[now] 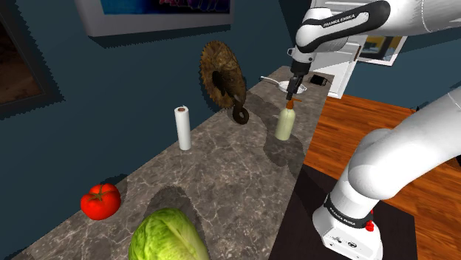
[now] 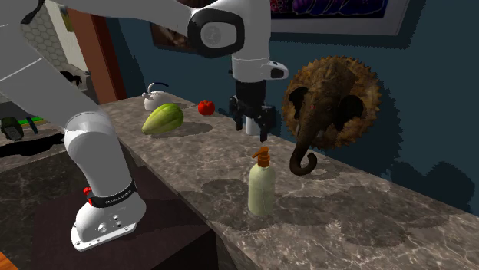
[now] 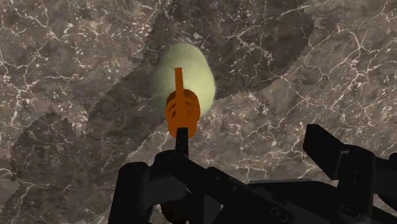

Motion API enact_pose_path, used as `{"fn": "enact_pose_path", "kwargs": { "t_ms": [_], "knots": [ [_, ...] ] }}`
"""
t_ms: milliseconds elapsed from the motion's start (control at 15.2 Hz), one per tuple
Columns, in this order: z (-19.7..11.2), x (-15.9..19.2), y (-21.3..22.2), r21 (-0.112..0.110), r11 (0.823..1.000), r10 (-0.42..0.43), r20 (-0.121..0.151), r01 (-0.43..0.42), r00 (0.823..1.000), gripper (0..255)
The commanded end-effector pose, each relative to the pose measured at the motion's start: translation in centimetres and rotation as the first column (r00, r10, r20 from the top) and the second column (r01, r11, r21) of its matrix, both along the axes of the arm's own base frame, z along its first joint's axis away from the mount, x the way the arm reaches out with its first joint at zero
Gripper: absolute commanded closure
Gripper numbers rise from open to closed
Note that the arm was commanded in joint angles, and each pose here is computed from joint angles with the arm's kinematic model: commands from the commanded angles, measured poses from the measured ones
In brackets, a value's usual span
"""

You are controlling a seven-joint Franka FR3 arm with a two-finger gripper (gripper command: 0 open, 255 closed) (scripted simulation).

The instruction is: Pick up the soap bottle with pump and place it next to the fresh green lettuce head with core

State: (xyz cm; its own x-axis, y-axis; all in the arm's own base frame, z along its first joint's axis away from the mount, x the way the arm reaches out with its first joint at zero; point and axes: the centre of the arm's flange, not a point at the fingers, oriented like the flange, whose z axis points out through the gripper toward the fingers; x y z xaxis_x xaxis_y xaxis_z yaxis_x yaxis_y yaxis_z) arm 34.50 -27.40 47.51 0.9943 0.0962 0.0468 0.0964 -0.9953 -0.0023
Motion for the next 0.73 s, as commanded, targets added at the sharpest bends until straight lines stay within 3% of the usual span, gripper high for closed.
{"fn": "enact_pose_path", "kwargs": {
  "t_ms": [0, 132, 660],
  "knots": [
    [-1.4, 0.2, -3.0, 0.008, 1.000, -0.003, -0.008, 0.003, 1.000, 0],
    [-2.5, 0.3, -5.1, 0.017, 1.000, -0.007, -0.015, 0.007, 1.000, 0],
    [-6.5, 0.4, -5.0, 0.017, 1.000, -0.007, -0.015, 0.007, 1.000, 0]
  ]
}}
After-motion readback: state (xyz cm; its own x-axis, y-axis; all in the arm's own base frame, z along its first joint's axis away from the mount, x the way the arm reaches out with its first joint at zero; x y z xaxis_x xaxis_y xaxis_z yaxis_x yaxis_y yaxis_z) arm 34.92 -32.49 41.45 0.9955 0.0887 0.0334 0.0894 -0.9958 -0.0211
